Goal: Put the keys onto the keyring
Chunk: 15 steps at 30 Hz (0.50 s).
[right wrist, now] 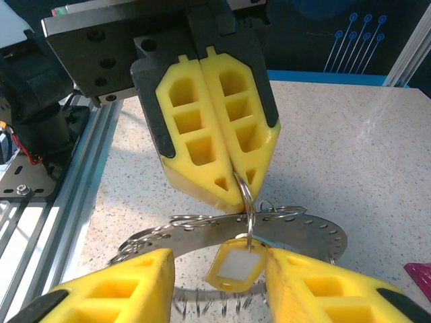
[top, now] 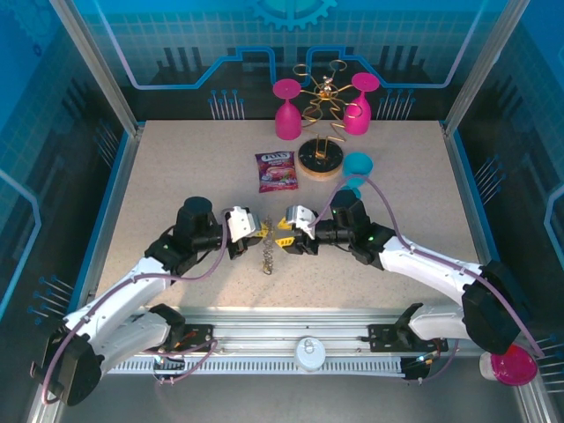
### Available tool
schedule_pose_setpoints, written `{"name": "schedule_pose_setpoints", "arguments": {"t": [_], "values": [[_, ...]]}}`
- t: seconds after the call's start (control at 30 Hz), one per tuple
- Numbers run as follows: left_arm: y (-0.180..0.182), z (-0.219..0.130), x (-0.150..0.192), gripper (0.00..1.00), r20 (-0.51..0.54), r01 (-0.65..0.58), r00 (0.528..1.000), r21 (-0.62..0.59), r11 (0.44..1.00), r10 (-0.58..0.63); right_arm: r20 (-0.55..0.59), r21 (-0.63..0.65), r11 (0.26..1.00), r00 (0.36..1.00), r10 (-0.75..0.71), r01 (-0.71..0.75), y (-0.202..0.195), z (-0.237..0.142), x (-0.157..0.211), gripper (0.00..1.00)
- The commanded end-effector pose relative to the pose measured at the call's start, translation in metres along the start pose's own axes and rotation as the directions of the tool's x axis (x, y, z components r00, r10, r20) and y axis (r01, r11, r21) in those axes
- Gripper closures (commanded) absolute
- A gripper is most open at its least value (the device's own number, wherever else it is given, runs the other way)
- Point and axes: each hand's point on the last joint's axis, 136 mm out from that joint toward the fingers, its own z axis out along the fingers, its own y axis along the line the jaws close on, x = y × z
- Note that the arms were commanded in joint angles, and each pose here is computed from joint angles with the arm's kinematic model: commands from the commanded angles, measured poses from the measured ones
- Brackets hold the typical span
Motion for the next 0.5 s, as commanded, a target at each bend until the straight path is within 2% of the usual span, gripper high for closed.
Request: {"name": "schedule_pose_setpoints", "arguments": {"t": [0.0, 0.27, 0.47], "values": [[-0.0063, -0.0044, -0.0243, 1.00, 0.111, -0.026, 0.994, 0.030, 0.999, 0.022, 0.027, 0.003, 1.000, 1.000, 0.010, -0.010, -0.0017, 0.0008, -0.0048, 0.61], [-0.0091, -0.0033, -0.0222, 1.00, 0.116, -0.022, 0.993, 0.045, 0.999, 0.017, 0.046, 0.036, 0.999, 0.999, -0.028, 0.027, -0.0055, -0.0016, -0.0113, 0.76], [-0.0117, -0.0037, -0.0248, 1.00, 0.129, -0.020, 0.992, 0.061, 0.998, 0.012, 0.021, -0.003, 0.999, 0.999, -0.032, 0.032, 0.0010, 0.0034, -0.0068, 0.82]]}}
